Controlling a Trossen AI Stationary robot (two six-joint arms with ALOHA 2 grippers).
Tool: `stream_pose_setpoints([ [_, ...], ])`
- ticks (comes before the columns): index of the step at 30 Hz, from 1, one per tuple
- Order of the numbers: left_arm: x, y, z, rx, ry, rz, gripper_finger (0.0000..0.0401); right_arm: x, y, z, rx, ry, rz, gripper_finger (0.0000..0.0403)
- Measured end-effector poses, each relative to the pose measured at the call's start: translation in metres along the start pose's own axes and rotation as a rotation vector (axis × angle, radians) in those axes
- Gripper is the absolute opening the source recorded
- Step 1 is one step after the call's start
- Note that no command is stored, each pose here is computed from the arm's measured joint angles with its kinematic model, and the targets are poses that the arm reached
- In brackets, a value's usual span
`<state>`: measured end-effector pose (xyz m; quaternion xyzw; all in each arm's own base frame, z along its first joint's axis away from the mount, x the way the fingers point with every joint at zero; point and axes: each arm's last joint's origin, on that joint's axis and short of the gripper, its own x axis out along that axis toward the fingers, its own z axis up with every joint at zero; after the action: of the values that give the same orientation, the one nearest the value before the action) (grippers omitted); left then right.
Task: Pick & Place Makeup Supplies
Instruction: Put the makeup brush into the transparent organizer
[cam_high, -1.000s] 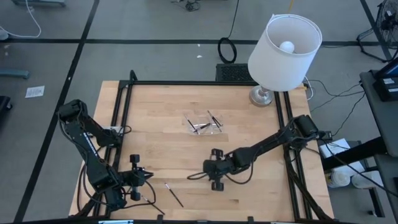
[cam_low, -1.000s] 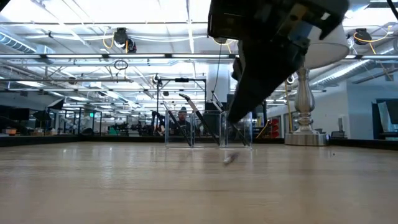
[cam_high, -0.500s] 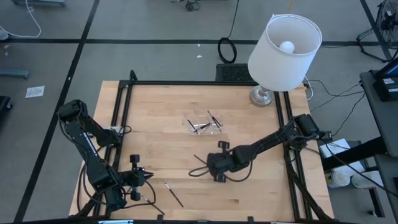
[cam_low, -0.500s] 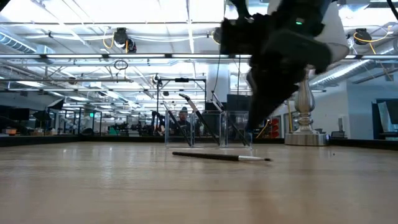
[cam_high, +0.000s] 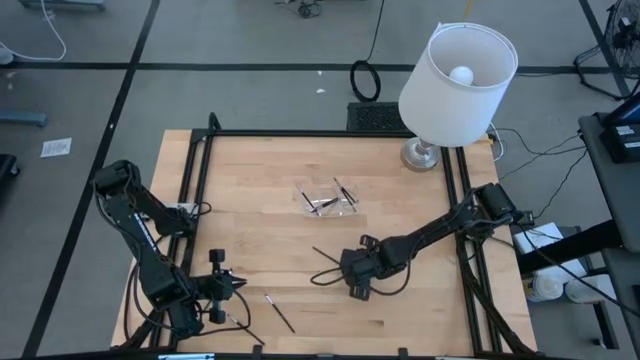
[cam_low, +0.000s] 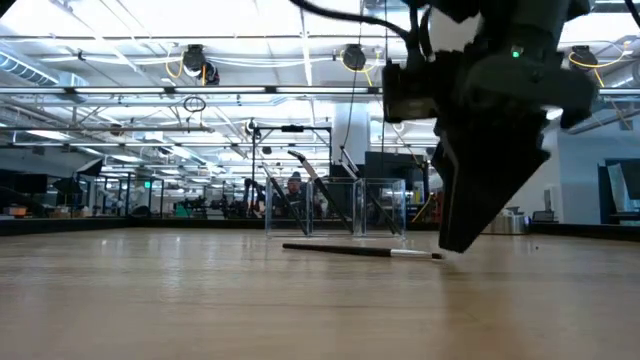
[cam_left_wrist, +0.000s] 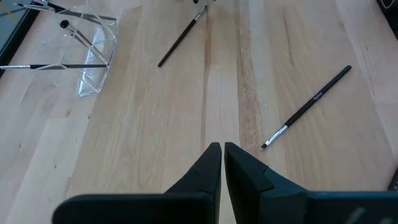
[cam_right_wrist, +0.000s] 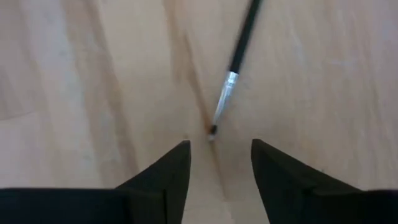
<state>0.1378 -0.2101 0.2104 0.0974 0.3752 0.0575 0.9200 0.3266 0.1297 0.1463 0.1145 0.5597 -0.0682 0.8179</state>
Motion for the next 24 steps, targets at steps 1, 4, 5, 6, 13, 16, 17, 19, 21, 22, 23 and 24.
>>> stream_pose_setpoints([
  [1, 0.0000, 0.0000, 0.0000, 0.001, 0.000, 0.000, 0.0031, 0.0010, -0.0012, -0.0014, 0.012, 0.005, -0.005, 0.0161],
  [4, 0.0000, 0.0000, 0.0000, 0.001, 0.001, 0.000, 0.0031, 0.0045, -0.0040, -0.0059, 0.041, 0.014, -0.013, 0.0166],
  [5, 0.0000, 0.0000, 0.0000, 0.001, 0.000, 0.000, 0.0031, 0.0055, -0.0048, -0.0070, 0.046, 0.013, -0.016, 0.0166],
  [6, 0.0000, 0.0000, 0.0000, 0.001, 0.000, 0.000, 0.0031, 0.0061, -0.0051, -0.0075, 0.053, 0.005, -0.014, 0.0164],
  [13, 0.0000, 0.0001, 0.0000, 0.004, 0.000, 0.000, 0.0031, 0.0097, -0.0057, -0.0091, 0.065, -0.027, 0.014, 0.0154],
  [16, 0.0000, 0.0001, 0.0000, 0.006, 0.000, 0.000, 0.0031, 0.0098, -0.0055, -0.0090, 0.067, -0.028, 0.018, 0.0154],
  [17, 0.0000, 0.0001, -0.0001, 0.008, 0.000, 0.001, 0.0031, 0.0099, -0.0053, -0.0090, 0.067, -0.028, 0.019, 0.0154],
  [19, 0.0000, 0.0001, 0.0000, 0.008, 0.000, 0.000, 0.0031, 0.0100, -0.0051, -0.0088, 0.070, -0.027, 0.025, 0.0155],
  [21, 0.0000, 0.0001, -0.0001, 0.008, 0.000, 0.001, 0.0031, 0.0102, -0.0045, -0.0081, 0.072, -0.033, 0.032, 0.0154],
  [22, 0.0000, 0.0001, -0.0001, 0.008, 0.000, 0.001, 0.0031, 0.0104, -0.0043, -0.0079, 0.072, -0.036, 0.034, 0.0153],
  [23, 0.0000, 0.0001, -0.0001, 0.008, 0.000, 0.001, 0.0031, 0.0105, -0.0042, -0.0076, 0.072, -0.040, 0.034, 0.0152],
  [24, 0.0000, 0.0001, -0.0001, 0.008, 0.000, 0.001, 0.0031, 0.0106, -0.0039, -0.0071, 0.073, -0.047, 0.034, 0.0151],
])
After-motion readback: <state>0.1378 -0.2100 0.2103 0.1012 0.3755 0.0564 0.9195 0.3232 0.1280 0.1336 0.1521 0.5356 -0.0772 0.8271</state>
